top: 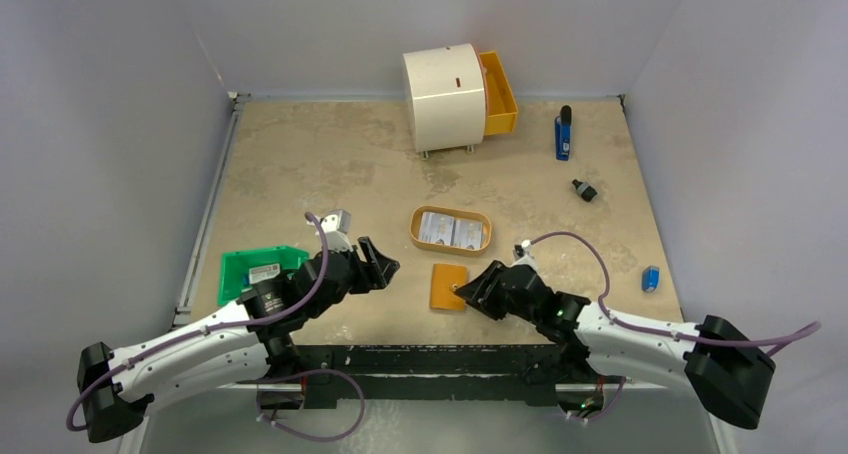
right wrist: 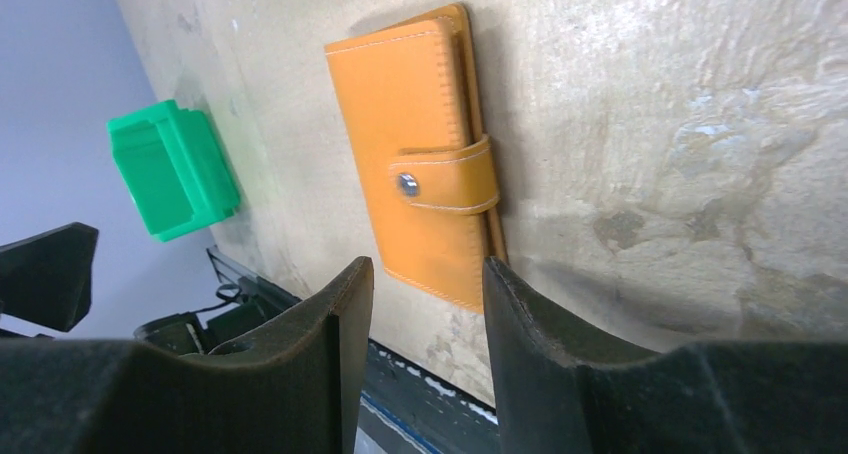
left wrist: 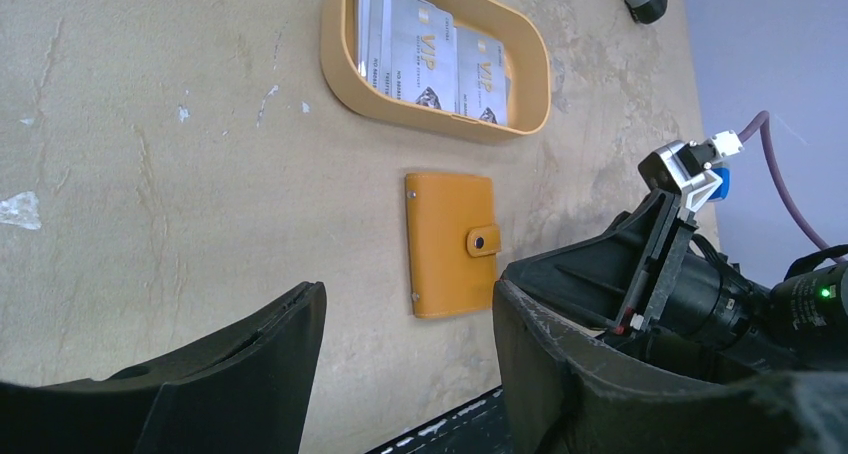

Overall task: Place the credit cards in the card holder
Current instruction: Place the card holder at the center of the board.

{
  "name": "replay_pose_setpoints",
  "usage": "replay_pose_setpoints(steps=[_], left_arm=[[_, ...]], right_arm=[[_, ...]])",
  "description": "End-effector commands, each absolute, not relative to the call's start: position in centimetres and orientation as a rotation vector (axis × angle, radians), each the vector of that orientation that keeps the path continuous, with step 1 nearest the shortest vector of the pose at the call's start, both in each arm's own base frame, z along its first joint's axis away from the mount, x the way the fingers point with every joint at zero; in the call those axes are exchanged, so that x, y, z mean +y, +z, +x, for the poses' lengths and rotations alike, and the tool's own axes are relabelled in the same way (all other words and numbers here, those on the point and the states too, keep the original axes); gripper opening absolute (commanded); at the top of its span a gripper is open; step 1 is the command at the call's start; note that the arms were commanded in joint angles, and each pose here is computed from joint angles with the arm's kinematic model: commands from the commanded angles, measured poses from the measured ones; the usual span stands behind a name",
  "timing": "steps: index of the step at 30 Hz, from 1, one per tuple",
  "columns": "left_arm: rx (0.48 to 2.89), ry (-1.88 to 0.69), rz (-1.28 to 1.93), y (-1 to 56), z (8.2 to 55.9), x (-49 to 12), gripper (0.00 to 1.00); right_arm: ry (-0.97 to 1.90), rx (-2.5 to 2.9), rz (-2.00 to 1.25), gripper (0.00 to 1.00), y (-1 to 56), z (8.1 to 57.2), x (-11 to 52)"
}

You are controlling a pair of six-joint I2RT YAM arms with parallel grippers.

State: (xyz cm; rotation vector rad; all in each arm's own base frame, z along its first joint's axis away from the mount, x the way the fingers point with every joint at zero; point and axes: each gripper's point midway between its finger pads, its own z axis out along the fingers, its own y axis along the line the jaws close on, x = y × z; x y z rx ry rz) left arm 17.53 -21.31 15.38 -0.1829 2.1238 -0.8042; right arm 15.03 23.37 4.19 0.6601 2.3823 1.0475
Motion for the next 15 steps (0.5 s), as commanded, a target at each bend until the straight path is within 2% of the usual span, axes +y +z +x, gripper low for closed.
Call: replay_pose_setpoints(steps=[1,15], left_arm=[[2.083,-0.851,-0.207,16.9,17.9,-21.9,0.61],[2.096,-0.851,-0.199,16.7,17.9,-22.2,0.6]], right_arm=[[0.943,2.412,0.608,0.46,3.0,14.8,22.0],[0.926,2.454,0.532,0.45,2.6,15.1,23.5]])
